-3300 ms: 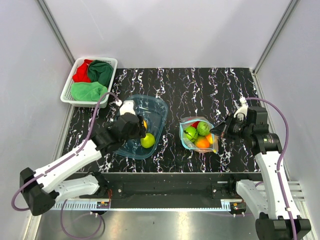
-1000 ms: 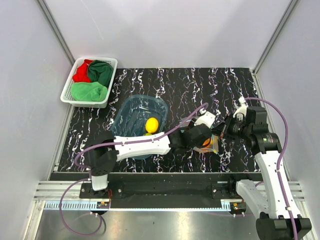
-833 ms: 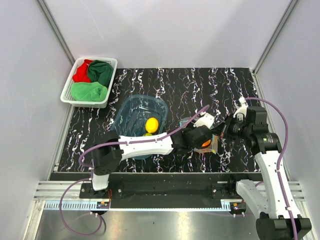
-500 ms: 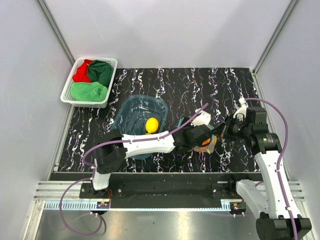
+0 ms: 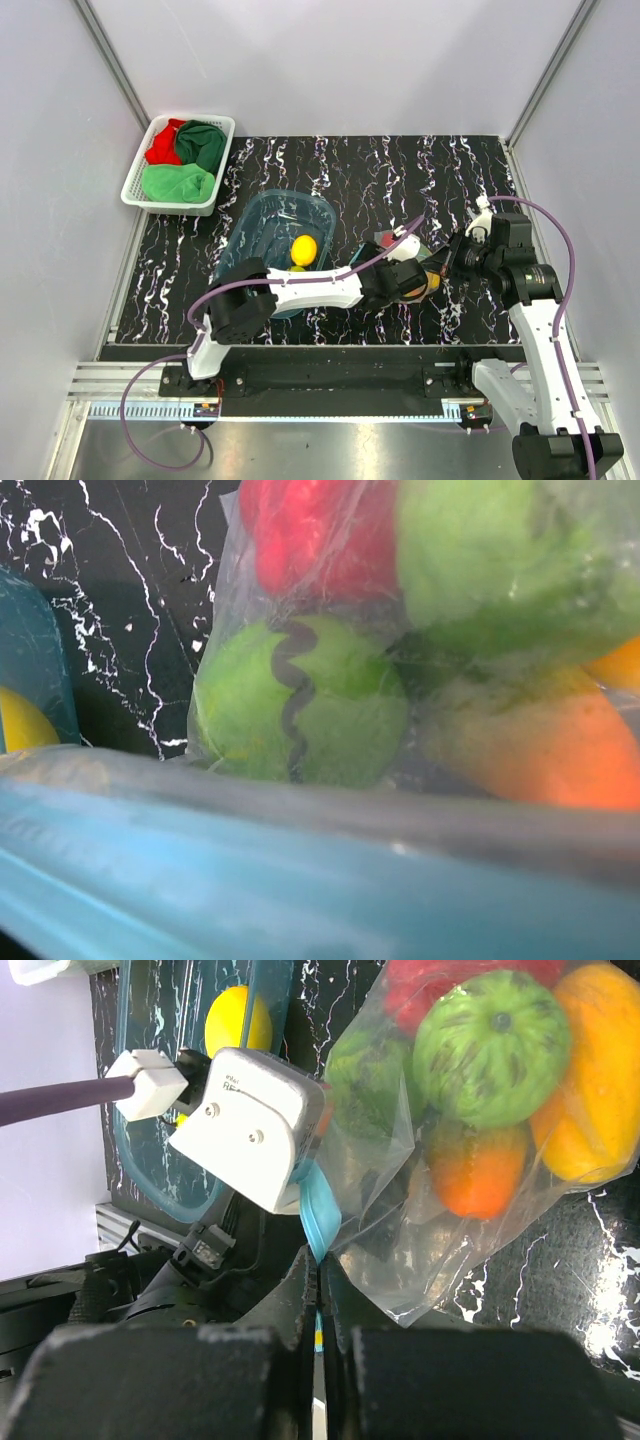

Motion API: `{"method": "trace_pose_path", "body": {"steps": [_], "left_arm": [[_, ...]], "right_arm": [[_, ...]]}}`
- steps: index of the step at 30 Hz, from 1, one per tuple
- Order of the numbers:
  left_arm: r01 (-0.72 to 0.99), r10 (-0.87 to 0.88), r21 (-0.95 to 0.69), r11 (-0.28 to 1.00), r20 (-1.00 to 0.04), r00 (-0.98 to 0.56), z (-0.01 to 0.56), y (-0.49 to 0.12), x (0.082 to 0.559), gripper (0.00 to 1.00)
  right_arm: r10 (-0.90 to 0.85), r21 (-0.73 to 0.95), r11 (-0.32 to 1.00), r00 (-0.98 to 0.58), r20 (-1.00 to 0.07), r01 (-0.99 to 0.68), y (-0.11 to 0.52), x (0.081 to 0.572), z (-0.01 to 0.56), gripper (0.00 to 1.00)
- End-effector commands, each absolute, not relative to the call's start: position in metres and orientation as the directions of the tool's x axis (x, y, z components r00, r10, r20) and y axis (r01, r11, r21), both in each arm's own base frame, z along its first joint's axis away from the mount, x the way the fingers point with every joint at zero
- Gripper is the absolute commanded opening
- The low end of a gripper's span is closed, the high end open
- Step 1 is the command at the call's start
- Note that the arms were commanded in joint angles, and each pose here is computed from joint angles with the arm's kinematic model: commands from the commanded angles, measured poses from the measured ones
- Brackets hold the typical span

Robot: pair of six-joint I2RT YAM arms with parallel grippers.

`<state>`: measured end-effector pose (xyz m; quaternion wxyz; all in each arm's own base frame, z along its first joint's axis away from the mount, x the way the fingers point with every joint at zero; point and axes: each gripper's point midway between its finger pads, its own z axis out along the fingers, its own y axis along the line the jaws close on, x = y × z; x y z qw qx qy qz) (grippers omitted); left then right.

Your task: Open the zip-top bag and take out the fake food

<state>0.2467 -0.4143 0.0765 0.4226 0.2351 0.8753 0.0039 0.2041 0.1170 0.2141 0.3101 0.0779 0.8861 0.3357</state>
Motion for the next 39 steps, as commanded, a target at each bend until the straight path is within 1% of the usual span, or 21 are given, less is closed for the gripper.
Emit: {"method": "trace_pose_path", "body": {"steps": [1,5,6,7,8,9,12,13,15,17,18,19,26,27,31,36,38,39], "left_arm": [[0.335,0.359,0.205,0.920,-0.785,-0.505,0.086,-0.418,0.265,0.92],[0.322,0.336,0.195,0.926,-0.813,-0.476,0.090,-0.421,0.273,0.79],[0.316,0.337,0.200,0.927,-0.816,-0.470,0.092,-0.420,0.274,0.64],[0.315,0.336,0.202,0.927,-0.819,-0.466,0.094,-0.420,0.274,0.56],[0.314,0.335,0.201,0.928,-0.821,-0.463,0.095,-0.420,0.275,0.50],[0.318,0.334,0.199,0.927,-0.824,-0.458,0.100,-0.421,0.276,0.40],[0.336,0.335,0.190,0.922,-0.828,-0.450,0.110,-0.421,0.273,0.32],[0.343,0.332,0.183,0.921,-0.829,-0.450,0.113,-0.422,0.273,0.26],[0.372,0.331,0.162,0.914,-0.829,-0.450,0.122,-0.423,0.268,0.20],[0.401,0.311,0.119,0.908,-0.833,-0.457,0.133,-0.425,0.263,0.09],[0.411,0.314,0.114,0.904,-0.830,-0.461,0.133,-0.424,0.259,0.07],[0.421,0.310,0.103,0.901,-0.832,-0.460,0.138,-0.425,0.257,0.00],[0.504,0.258,-0.012,0.864,-0.848,-0.462,0.177,-0.431,0.236,0.00],[0.544,0.265,-0.043,0.838,-0.839,-0.475,0.178,-0.437,0.228,0.00],[0.607,0.234,-0.145,0.781,-0.834,-0.500,0.196,-0.443,0.210,0.00],[0.678,0.174,-0.272,0.683,-0.841,-0.512,0.229,-0.440,0.183,0.00],[0.702,0.149,-0.304,0.644,-0.850,-0.505,0.248,-0.433,0.174,0.00],[0.705,0.152,-0.304,0.641,-0.849,-0.506,0.247,-0.428,0.171,0.00]], "right_arm": [[0.340,0.647,0.755,-0.782,-0.522,-0.104,0.120,0.207,0.223,0.00],[0.339,0.646,0.756,-0.783,-0.521,-0.102,0.120,0.208,0.223,0.00],[0.339,0.647,0.756,-0.784,-0.520,-0.102,0.120,0.207,0.223,0.00],[0.339,0.646,0.757,-0.784,-0.520,-0.101,0.120,0.207,0.223,0.00],[0.339,0.646,0.757,-0.783,-0.521,-0.102,0.120,0.207,0.223,0.00],[0.341,0.645,0.757,-0.783,-0.521,-0.099,0.119,0.208,0.223,0.00],[0.340,0.644,0.759,-0.783,-0.521,-0.099,0.119,0.208,0.222,0.00],[0.342,0.643,0.760,-0.782,-0.522,-0.097,0.119,0.209,0.222,0.00],[0.341,0.642,0.760,-0.781,-0.524,-0.099,0.119,0.209,0.222,0.00],[0.342,0.643,0.760,-0.782,-0.521,-0.096,0.119,0.209,0.222,0.00],[0.341,0.643,0.760,-0.782,-0.522,-0.098,0.119,0.208,0.222,0.00],[0.342,0.644,0.759,-0.782,-0.521,-0.098,0.119,0.208,0.222,0.00],[0.342,0.643,0.759,-0.780,-0.525,-0.100,0.119,0.208,0.222,0.00],[0.345,0.644,0.759,-0.780,-0.523,-0.096,0.118,0.208,0.222,0.00],[0.344,0.642,0.761,-0.778,-0.526,-0.098,0.118,0.209,0.222,0.00],[0.347,0.643,0.759,-0.778,-0.524,-0.095,0.118,0.208,0.221,0.00],[0.345,0.643,0.759,-0.778,-0.525,-0.097,0.119,0.208,0.221,0.00],[0.348,0.643,0.760,-0.777,-0.525,-0.093,0.118,0.209,0.221,0.00]]}}
